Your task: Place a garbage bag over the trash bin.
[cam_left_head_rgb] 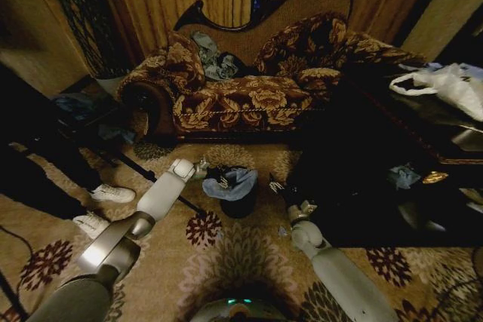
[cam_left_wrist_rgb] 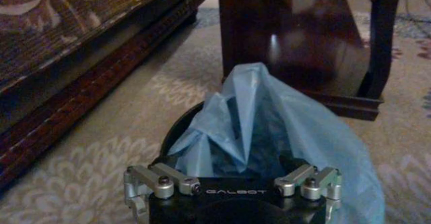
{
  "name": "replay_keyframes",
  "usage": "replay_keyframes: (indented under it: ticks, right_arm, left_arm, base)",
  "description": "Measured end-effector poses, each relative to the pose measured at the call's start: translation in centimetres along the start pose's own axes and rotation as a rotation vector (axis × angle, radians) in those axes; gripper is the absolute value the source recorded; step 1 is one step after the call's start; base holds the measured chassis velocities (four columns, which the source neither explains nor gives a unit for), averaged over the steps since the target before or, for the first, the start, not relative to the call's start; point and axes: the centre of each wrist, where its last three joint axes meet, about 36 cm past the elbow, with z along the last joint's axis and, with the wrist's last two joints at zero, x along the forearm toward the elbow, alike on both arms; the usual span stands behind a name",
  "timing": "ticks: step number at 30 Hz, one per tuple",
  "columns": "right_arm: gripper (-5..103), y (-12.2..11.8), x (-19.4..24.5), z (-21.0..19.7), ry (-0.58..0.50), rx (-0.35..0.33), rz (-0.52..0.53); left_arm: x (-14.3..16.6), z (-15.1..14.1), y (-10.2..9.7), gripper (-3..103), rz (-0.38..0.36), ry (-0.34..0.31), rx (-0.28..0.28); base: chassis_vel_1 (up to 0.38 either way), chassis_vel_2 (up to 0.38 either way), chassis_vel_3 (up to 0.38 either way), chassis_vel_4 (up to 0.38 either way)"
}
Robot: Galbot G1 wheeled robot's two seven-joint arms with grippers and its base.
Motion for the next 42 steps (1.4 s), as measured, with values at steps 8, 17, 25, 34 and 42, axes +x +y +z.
replay_keyframes:
  ticks: [8, 17, 25, 34, 42]
  right_arm:
    - [100, 0.1, 0.1, 0.2, -0.008, 0.001, 0.010]
    - [100, -0.1, 0.1, 0.0, -0.021, 0.001, 0.021]
    - [100, -0.5, 0.2, -0.2, -0.027, 0.003, 0.032]
    - [100, -0.7, 0.2, -0.1, -0.034, 0.003, 0.038]
    - [100, -0.6, 0.0, -0.2, -0.042, 0.001, 0.037]
  left_arm:
    - [-1.4, -0.5, -0.1, 100, 0.008, -0.013, -0.016]
    - [-2.5, -0.6, -0.2, 100, 0.017, 0.002, -0.015]
    - [-2.5, -0.2, 0.6, 100, 0.000, 0.029, -0.014]
    - [-3.8, -0.2, 0.4, 100, 0.030, 0.012, -0.035]
    - [-4.8, -0.4, 0.0, 100, 0.049, 0.002, -0.032]
  base:
    - [0.000, 0.000, 0.000, 0.000]
    - [0.000, 0.000, 0.000, 0.000]
    - [0.000, 0.000, 0.000, 0.000]
    - [0.000, 0.000, 0.000, 0.000]
    - [0.000, 0.000, 0.000, 0.000]
